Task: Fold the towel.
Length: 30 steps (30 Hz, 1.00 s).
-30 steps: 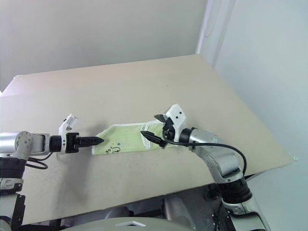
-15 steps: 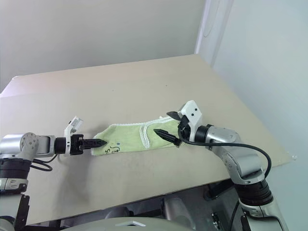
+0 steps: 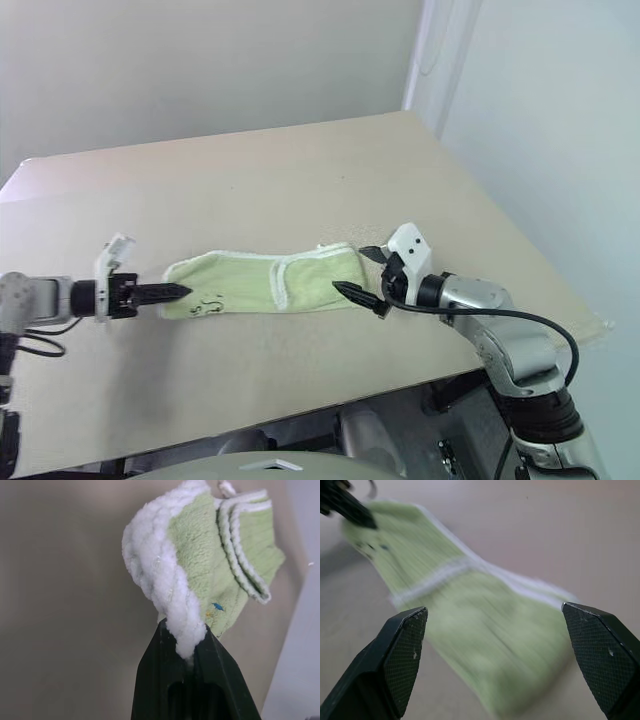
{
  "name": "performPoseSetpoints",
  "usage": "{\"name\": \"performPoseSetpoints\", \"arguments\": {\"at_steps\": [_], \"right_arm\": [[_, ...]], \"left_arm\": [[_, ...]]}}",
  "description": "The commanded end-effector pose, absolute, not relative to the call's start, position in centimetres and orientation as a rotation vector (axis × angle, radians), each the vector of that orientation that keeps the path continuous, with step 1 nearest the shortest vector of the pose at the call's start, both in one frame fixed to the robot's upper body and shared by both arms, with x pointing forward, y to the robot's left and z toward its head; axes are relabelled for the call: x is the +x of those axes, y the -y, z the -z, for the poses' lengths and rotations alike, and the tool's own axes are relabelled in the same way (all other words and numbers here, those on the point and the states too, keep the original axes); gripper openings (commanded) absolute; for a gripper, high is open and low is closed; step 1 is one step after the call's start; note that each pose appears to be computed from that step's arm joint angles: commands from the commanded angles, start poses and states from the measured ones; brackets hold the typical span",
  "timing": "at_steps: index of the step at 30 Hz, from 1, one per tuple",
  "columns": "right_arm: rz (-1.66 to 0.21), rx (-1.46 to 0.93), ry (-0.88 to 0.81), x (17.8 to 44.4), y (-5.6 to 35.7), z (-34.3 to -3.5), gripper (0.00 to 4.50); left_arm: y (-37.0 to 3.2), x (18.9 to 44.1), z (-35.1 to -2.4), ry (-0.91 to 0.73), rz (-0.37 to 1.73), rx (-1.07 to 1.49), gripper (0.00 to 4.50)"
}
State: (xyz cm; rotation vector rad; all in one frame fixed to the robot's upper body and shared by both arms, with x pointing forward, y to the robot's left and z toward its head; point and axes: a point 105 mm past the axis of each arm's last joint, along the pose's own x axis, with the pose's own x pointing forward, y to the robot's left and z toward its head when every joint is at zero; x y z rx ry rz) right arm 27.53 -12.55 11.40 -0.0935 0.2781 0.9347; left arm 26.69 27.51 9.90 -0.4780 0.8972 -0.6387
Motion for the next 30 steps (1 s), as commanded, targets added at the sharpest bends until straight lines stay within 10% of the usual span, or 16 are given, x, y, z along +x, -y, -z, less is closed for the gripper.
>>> {"name": "performPoseSetpoints", "arguments": {"at_steps": [1, 13, 30], "right_arm": [[-0.987, -0.091, -0.221, 26.7, 12.2, -13.2, 4.50], [-0.976, -0.130, -0.231, 26.8, 12.1, -12.7, 4.50], [-0.815, -0.149, -0.253, 26.1, 13.3, -11.9, 4.50]], "left_arm": [[-28.4, 26.7, -12.4, -0.841, 0.664, -0.426, 0.03], [-20.0, 29.9, -17.8, -0.740, 1.042, -0.344, 0.03], [-10.0, 32.3, -14.4, -0.821, 1.467, -0.067, 0.03]]}}
